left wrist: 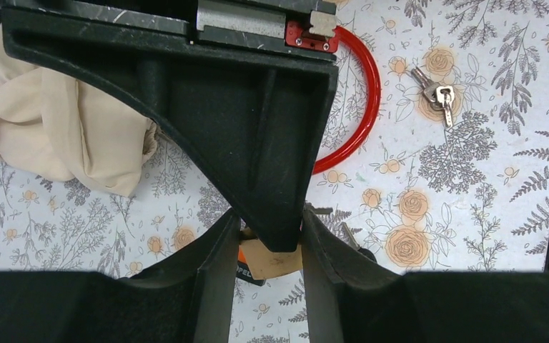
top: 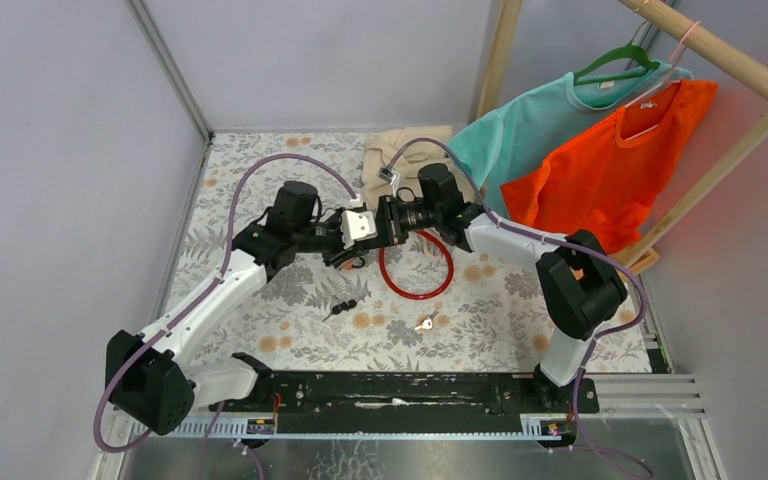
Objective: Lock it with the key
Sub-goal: Place the lock at the center of the board.
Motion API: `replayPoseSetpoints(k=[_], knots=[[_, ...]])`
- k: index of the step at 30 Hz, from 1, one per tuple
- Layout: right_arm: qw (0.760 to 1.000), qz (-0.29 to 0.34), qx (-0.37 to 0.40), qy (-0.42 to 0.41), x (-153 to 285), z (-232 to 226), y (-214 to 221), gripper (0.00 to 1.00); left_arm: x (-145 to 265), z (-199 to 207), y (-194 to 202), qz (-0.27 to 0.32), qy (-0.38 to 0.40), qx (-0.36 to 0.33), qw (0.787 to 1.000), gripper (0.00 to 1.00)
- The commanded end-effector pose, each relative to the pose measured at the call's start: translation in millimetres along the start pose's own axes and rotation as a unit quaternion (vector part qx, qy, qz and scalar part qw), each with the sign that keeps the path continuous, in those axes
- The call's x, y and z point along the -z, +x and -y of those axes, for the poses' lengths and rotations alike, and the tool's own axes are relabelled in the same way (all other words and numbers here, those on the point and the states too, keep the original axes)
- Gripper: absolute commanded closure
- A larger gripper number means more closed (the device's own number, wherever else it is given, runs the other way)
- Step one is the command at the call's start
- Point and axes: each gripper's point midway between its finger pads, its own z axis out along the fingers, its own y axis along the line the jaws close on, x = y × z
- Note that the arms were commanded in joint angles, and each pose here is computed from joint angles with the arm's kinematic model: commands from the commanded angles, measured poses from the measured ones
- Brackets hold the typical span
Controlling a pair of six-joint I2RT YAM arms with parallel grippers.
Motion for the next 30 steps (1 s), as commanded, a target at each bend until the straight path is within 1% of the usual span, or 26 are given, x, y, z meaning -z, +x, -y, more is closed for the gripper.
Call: replayPoseSetpoints(k=[1,4,6,7,9,12,15,18,19,21,23,27,30], knots=[[0.999,0.003,0.024,-0.03,-5,-20,-13,0.86,1,-17,-15,0.011,-0.035,-0.04,0.999,1.0],[0.999,0.005,0.031,-0.021,-4,-19,-15,0.97,1,-18,-12,0.006,-0.039,-0.041,0.998,1.0],[0.999,0.005,0.04,-0.013,-3,-17,-16,1.0,1,-19,-11,0.004,-0.041,-0.041,0.998,0.98],[0.999,0.006,0.045,-0.008,-2,-16,-17,1.0,2,-19,-11,0.004,-0.043,-0.041,0.998,0.94],[0.998,0.01,0.055,-0.002,1,-15,-20,1.0,2,-18,-10,0.004,-0.042,-0.041,0.998,0.79],[0.997,0.018,0.07,0.008,8,-13,-25,1.0,2,-15,-9,0.004,-0.038,-0.038,0.999,0.52],[0.996,0.023,0.089,0.017,16,-12,-29,1.0,3,-15,-9,0.002,-0.041,-0.026,0.999,0.33],[0.994,0.031,0.103,0.027,26,-9,-31,1.0,6,-15,-12,0.0,-0.04,-0.016,0.999,0.17],[0.993,0.035,0.107,0.029,30,-10,-33,1.0,6,-14,-13,0.0,-0.038,-0.012,0.999,0.13],[0.992,0.043,0.11,0.033,38,-7,-36,1.0,7,-11,-15,0.001,-0.03,-0.005,1.0,0.08],[0.99,0.06,0.126,0.033,51,-16,-43,1.0,8,-8,-16,0.002,-0.019,0.003,1.0,0.06],[0.984,0.082,0.158,0.032,74,-29,-54,1.0,9,-5,-19,0.011,-0.008,0.021,1.0,0.05],[0.979,0.097,0.178,0.026,92,-42,-61,1.0,7,-4,-25,0.024,0.008,0.032,0.999,0.07]])
